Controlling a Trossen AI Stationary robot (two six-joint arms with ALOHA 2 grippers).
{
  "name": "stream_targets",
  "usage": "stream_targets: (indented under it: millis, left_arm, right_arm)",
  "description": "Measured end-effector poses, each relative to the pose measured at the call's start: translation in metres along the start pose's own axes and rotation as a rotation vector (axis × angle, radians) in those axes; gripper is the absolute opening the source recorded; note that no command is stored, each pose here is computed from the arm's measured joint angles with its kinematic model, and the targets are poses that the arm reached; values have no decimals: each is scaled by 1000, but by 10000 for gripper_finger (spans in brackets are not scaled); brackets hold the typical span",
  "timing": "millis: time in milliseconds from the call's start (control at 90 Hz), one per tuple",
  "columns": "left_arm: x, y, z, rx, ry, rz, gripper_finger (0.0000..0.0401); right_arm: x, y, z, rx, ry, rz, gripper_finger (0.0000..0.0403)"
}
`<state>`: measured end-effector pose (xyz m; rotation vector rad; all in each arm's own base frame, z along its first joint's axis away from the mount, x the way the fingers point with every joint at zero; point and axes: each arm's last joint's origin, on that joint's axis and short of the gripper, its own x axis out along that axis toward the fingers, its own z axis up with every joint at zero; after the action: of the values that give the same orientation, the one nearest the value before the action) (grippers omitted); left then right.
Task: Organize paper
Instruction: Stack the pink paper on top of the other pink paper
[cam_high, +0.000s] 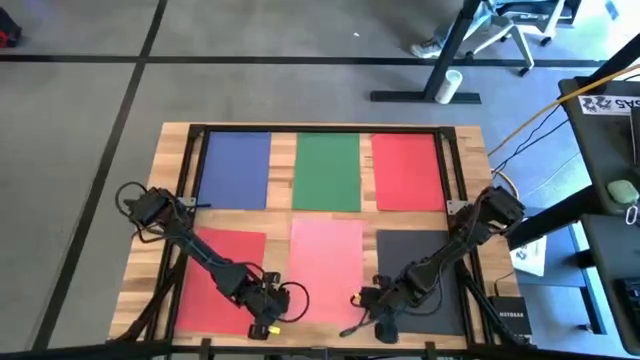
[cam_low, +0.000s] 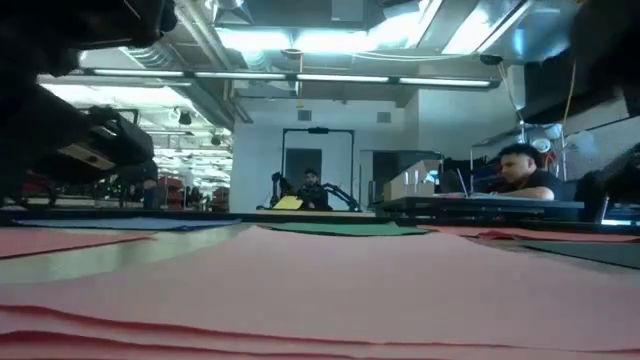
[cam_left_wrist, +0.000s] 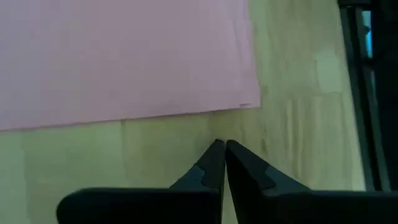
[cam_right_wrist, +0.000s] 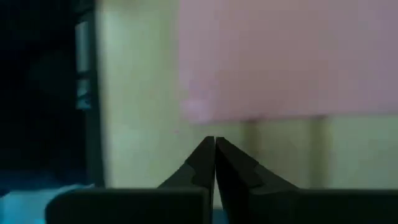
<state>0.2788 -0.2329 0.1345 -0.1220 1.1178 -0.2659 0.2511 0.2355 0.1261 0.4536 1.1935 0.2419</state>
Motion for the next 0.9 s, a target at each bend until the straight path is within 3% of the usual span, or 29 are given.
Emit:
stream_targets:
  millis: [322, 900]
  left_arm:
    - [5, 4, 2, 14, -5, 13, 0]
    - [11, 7, 7, 39, -42, 1, 0]
  right_arm:
    - [16, -2, -3, 20, -24, -31, 0]
    - [17, -5, 4, 3, -66, -24, 0]
